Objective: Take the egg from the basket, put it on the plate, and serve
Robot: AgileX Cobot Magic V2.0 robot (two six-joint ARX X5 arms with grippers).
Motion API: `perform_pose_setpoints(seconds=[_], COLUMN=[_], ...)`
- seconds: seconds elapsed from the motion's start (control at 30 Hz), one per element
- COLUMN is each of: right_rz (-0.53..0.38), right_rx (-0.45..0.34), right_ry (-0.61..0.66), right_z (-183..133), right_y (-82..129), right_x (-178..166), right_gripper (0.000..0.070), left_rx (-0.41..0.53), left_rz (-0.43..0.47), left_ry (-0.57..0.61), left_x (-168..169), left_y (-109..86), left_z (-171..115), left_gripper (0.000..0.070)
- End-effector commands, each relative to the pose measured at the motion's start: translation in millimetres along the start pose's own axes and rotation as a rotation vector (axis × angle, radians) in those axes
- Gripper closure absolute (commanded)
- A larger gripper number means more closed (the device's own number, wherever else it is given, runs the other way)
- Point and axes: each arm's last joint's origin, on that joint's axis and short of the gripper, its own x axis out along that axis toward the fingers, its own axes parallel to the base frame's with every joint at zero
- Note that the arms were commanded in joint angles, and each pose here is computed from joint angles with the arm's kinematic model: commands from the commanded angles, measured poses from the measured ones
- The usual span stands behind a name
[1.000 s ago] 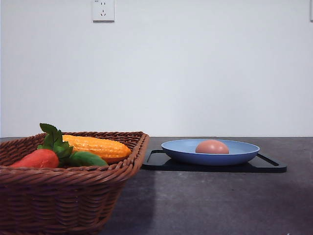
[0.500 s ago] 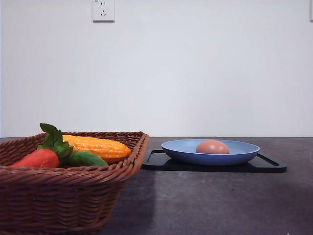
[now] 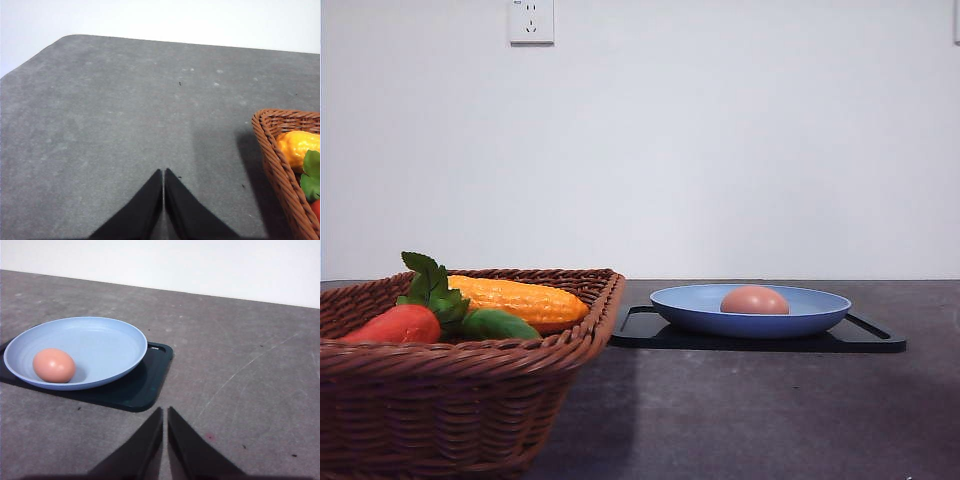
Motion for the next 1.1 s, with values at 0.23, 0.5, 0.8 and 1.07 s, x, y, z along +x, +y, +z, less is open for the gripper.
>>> perform_pose_setpoints(seconds=[0.23, 0.5, 0.8, 1.07], right_rz=[-0.001, -0.001, -0.001, -0.001], right_rx=[0.01, 0.01, 0.01, 0.01], right_ry=[0.002, 0.002, 0.002, 0.002], right_z=[-1.9, -1.9, -1.9, -1.9], right_y=[-0.1, -0.1, -0.1, -0.1], right_x=[0.5, 0.5, 0.5, 0.5], right_gripper=[0.07, 0.07, 0.07, 0.07], left_rx=[0.0, 0.0, 0.0, 0.0], left_rz=[0.004, 0.005, 0.004, 0.004], left_ry=[0.038, 0.038, 0.038, 0.038], left_x=[2.5, 2.5, 2.4, 2.5], left_y=[0.6, 0.6, 0.6, 0.6], left_z=[-8.9, -9.0, -8.9, -8.9], left_gripper=[0.07, 0.07, 0.07, 0.07])
